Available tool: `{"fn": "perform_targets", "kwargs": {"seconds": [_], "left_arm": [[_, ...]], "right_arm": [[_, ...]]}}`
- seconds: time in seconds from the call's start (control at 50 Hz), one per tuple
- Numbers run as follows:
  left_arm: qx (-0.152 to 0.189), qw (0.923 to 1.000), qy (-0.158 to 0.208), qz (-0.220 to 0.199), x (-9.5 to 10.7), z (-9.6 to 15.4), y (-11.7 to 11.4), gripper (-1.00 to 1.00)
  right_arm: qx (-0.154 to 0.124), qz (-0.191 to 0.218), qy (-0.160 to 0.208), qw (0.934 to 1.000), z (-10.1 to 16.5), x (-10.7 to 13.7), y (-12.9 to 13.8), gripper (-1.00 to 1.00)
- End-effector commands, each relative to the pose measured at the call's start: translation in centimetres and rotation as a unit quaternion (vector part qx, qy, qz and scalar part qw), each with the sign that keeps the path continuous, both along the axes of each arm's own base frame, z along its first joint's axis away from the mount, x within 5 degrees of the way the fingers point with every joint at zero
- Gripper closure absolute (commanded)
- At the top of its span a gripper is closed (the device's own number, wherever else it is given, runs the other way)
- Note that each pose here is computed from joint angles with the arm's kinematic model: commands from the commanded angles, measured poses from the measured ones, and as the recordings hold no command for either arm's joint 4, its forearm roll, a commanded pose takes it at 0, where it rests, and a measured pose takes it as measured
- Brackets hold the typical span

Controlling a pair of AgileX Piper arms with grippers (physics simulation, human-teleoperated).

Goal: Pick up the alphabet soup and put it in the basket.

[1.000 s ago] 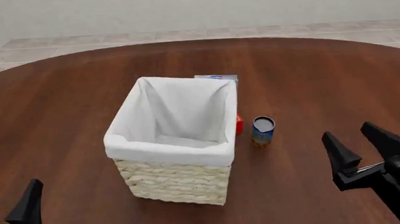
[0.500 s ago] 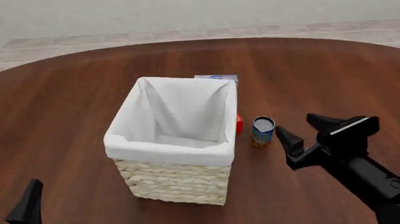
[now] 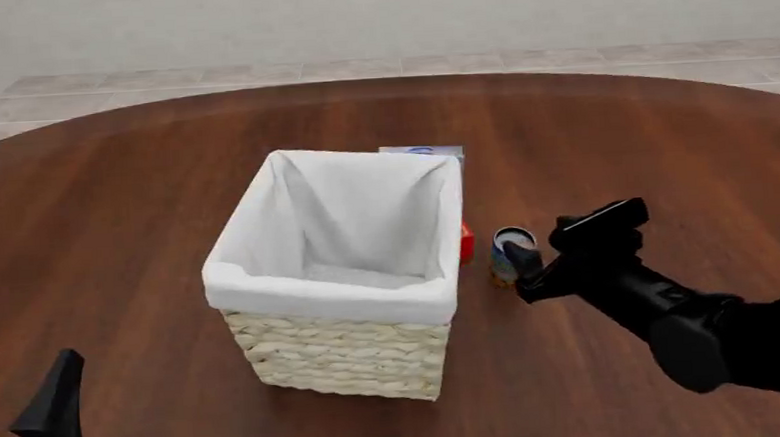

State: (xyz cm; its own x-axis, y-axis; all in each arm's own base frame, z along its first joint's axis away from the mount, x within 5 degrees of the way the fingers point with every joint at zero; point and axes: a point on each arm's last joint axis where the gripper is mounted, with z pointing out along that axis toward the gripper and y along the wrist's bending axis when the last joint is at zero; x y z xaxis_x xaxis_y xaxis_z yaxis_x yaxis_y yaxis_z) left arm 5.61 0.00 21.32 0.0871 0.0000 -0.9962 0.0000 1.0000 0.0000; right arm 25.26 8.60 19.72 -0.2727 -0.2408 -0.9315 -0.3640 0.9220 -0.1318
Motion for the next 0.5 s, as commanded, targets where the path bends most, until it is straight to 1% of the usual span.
{"fn": "perform_targets", "kwargs": {"seconds": [0.02,0.08,0.1,0.12,0.16,0.2,0.24,0.36,0.5], "left_arm": [[0.0,1.0,0.0,0.0,0.0,0.0,0.0,-1.0],[0.0,1.0,0.0,0.0,0.0,0.0,0.0,-1.0],[0.0,1.0,0.0,0.0,0.0,0.0,0.0,-1.0],[0.0,1.0,0.0,0.0,0.0,0.0,0.0,-1.0],[0.0,1.0,0.0,0.0,0.0,0.0,0.0,-1.0],[0.0,1.0,0.0,0.0,0.0,0.0,0.0,-1.0],[0.0,1.0,0.0,0.0,0.0,0.0,0.0,-1.0],[0.0,1.0,0.0,0.0,0.0,0.0,0.0,-1.0],[0.0,1.0,0.0,0.0,0.0,0.0,0.0,-1.0]], "right_arm": [[-0.026,0.004,0.023,0.9994,-1.0,2.2,0.6,-1.0],[-0.029,0.005,0.024,0.9993,-1.2,2.6,0.7,-1.0],[-0.039,0.004,0.026,0.9989,-1.5,3.0,0.6,-1.0],[-0.035,0.003,0.026,0.999,-1.5,3.0,0.6,-1.0],[-0.045,-0.002,0.031,0.9985,-1.9,3.7,0.3,-1.0],[-0.044,-0.002,0.031,0.9986,-1.9,3.9,0.3,-1.0],[-0.05,-0.005,0.035,0.9981,-2.2,4.3,0.1,-1.0],[-0.053,-0.008,0.037,0.9979,-2.2,5.1,0.1,-1.0],[-0.054,-0.009,0.036,0.9979,-2.1,5.2,0.1,-1.0]]}}
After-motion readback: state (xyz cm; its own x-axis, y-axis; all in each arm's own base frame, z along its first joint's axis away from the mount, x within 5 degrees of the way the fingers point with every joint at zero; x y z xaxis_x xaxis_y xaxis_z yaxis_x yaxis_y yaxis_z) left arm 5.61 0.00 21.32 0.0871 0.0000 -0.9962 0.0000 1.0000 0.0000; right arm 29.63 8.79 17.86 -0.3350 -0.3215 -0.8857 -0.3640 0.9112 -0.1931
